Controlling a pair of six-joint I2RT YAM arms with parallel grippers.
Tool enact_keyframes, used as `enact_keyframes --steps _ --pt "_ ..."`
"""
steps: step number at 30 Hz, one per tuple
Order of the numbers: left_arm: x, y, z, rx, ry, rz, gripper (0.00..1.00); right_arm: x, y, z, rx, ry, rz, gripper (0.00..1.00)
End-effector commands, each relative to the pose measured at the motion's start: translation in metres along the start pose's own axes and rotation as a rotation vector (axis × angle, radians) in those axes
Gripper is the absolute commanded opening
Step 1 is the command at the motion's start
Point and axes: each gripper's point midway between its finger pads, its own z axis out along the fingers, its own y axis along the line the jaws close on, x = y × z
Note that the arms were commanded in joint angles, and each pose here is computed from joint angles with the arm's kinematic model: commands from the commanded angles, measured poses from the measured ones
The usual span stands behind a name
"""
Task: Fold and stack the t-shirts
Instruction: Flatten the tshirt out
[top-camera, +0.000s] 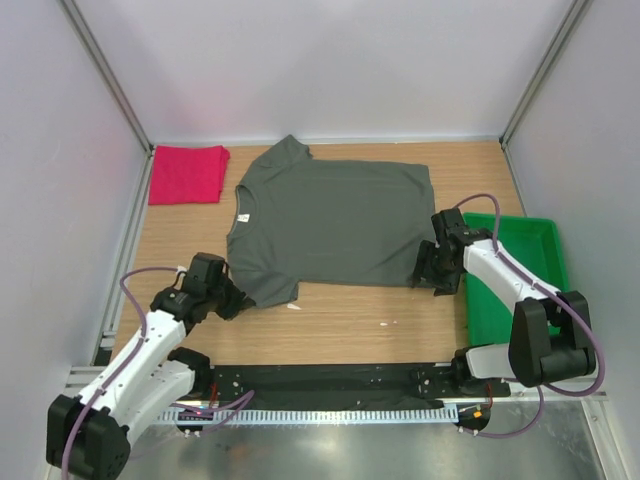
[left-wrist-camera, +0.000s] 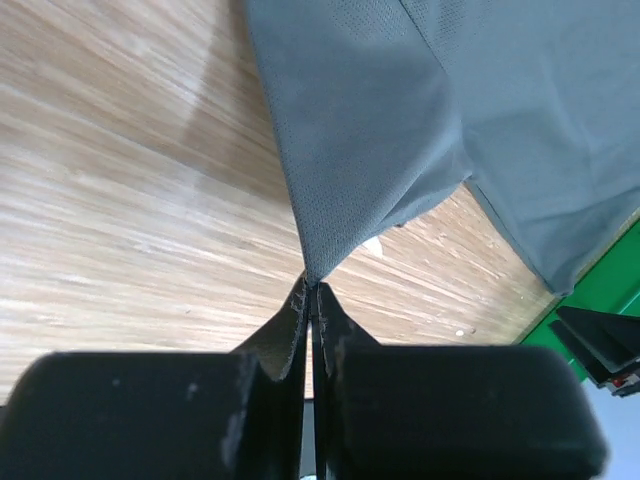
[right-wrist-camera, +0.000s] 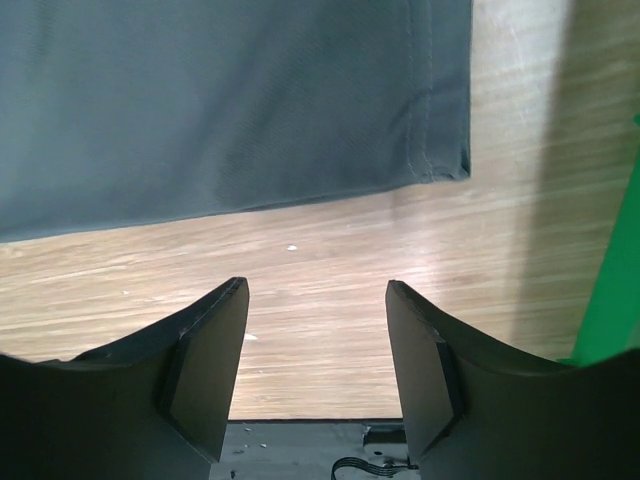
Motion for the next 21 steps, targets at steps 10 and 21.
enact_keyframes --steps 10,21 --pt "0.004 0.022 -0.015 -0.075 -0.006 0.019 0.00 -0.022 -0.036 0.003 0.055 -0.155 0.266 0.57" --pt "0.009 0.022 -0.011 -0.069 0.022 0.038 0.00 -0.031 -0.041 0.023 0.055 -0.183 0.341 0.56"
